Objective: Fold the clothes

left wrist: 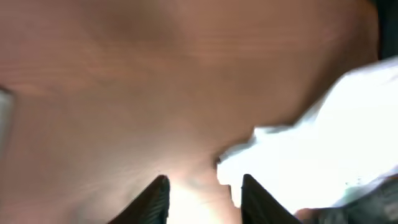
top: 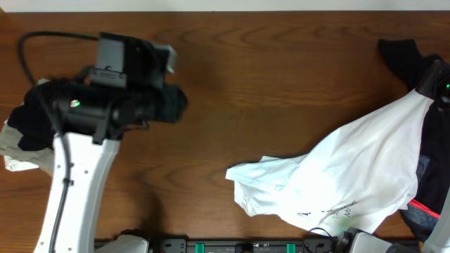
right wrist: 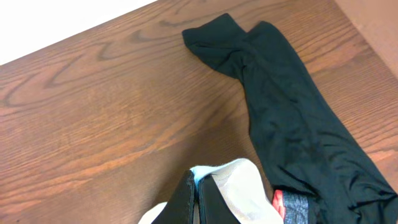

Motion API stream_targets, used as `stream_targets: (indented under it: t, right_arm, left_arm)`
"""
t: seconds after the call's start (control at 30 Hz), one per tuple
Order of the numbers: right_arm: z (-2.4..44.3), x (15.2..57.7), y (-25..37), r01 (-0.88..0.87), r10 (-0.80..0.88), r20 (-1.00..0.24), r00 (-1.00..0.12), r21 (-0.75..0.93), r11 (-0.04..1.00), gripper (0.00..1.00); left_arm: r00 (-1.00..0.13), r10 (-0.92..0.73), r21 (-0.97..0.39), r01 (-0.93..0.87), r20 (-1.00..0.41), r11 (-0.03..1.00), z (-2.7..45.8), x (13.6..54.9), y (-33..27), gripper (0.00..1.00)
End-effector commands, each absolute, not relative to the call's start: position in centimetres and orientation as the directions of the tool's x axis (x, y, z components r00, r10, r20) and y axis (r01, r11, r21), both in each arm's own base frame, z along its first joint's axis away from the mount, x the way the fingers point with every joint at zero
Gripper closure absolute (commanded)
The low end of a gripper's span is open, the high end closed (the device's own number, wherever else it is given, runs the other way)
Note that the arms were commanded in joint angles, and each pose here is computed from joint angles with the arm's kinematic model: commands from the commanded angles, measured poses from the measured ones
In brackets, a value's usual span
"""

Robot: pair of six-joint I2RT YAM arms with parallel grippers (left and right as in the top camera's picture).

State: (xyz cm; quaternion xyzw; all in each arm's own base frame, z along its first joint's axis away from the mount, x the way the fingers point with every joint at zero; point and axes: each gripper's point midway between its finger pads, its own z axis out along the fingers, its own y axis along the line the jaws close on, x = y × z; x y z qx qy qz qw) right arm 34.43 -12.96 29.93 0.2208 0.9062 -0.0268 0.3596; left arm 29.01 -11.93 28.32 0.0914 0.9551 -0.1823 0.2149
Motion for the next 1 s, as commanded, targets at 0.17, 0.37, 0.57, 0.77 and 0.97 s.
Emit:
stream_targets:
  t: [0.17, 0.37, 0.57, 0.77, 0.97]
  right_arm:
    - [30.7, 34.2, -12.5, 0.404, 0.387, -0.673, -0.63, 0.141, 0.904, 0.99]
    - [30.8, 34.2, -12.5, 0.402, 0.387, -0.674, -0.63, 0.143, 0.904, 0.99]
    - [30.8, 34.2, -12.5, 0.402, 0.387, -0.674, -0.63, 0.143, 0.904, 0.99]
    - [30.7, 34.2, -12.5, 0.402, 0.387, -0.673, -0.63, 0.143, 0.904, 0.99]
    - [30.7, 34.2, -12.5, 0.402, 0.387, -0.673, -0.631, 0.143, 0.904, 0.99]
  left_arm:
    - [-0.989, 0.13, -0.448, 0.145, -0.065, 0.882, 18.8, 24.6, -16.1, 0.49]
    - [-0.988, 0.154, -0.577, 0.131, -0.008, 0.807, 14.2, 23.6, -19.0, 0.45]
    - [-0.989, 0.144, -0.624, 0.088, 0.039, 0.776, 10.2, 22.9, -19.7, 0.34]
    - [-0.983, 0.154, -0.663, 0.051, 0.098, 0.747, 7.4, 22.3, -20.4, 0.34]
    - [-0.97, 0.152, -0.64, -0.006, 0.192, 0.769, 4.5, 22.0, -20.3, 0.32]
